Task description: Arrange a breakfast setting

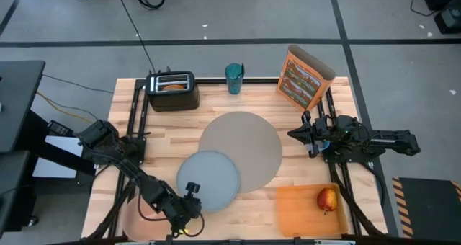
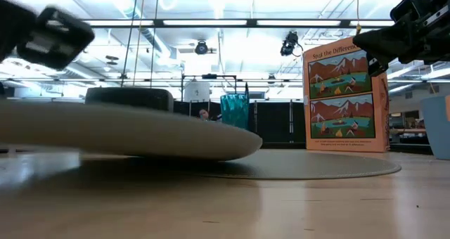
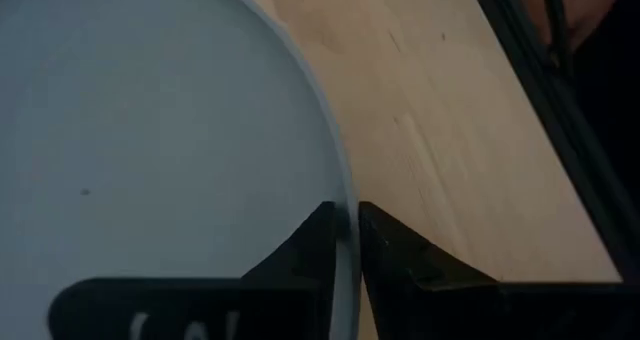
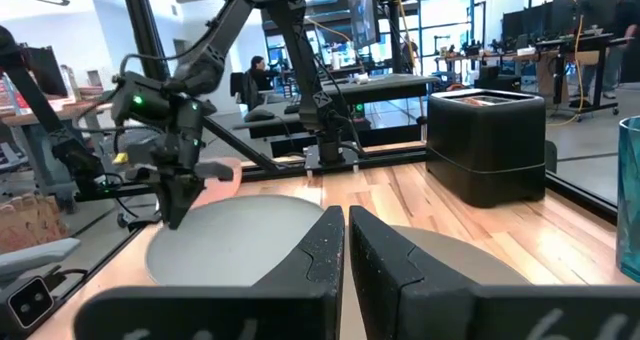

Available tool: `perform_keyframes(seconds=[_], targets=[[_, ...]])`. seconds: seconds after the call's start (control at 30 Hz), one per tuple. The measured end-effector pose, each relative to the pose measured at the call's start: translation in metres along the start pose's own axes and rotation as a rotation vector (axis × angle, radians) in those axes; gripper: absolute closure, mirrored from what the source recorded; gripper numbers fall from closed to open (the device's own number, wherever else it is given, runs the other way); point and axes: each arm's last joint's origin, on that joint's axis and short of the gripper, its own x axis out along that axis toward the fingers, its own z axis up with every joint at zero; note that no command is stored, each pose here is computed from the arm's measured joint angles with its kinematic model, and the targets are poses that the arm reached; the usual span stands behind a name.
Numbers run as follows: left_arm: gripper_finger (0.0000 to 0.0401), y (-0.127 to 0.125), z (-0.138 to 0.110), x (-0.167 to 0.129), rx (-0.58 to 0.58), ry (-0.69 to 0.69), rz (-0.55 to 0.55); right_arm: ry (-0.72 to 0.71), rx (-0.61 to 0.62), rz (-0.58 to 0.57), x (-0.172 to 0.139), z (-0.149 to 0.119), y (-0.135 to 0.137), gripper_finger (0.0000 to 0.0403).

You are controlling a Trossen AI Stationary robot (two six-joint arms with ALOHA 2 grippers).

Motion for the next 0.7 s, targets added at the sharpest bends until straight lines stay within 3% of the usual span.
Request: perform_keyframes(seconds=[0.33, 0.5, 0.7], targets=[[0.0309, 0.001, -0.008, 0.002, -0.054, -0.020, -0.019, 0.000, 0.000, 0.000, 0.000, 0.000, 0.000, 0.0376], [0.0287, -0.002, 0.028, -0.035, -0.037, 0.022, -0.027, 0.000, 0.000, 0.000, 0.000, 0.000, 0.000, 0.0376], [0.0285, -0.009, 0.063, -0.082, -0.284, 0.127, -0.127, 0.000, 0.000, 0.000, 0.000, 0.000, 0.000, 0.0376]])
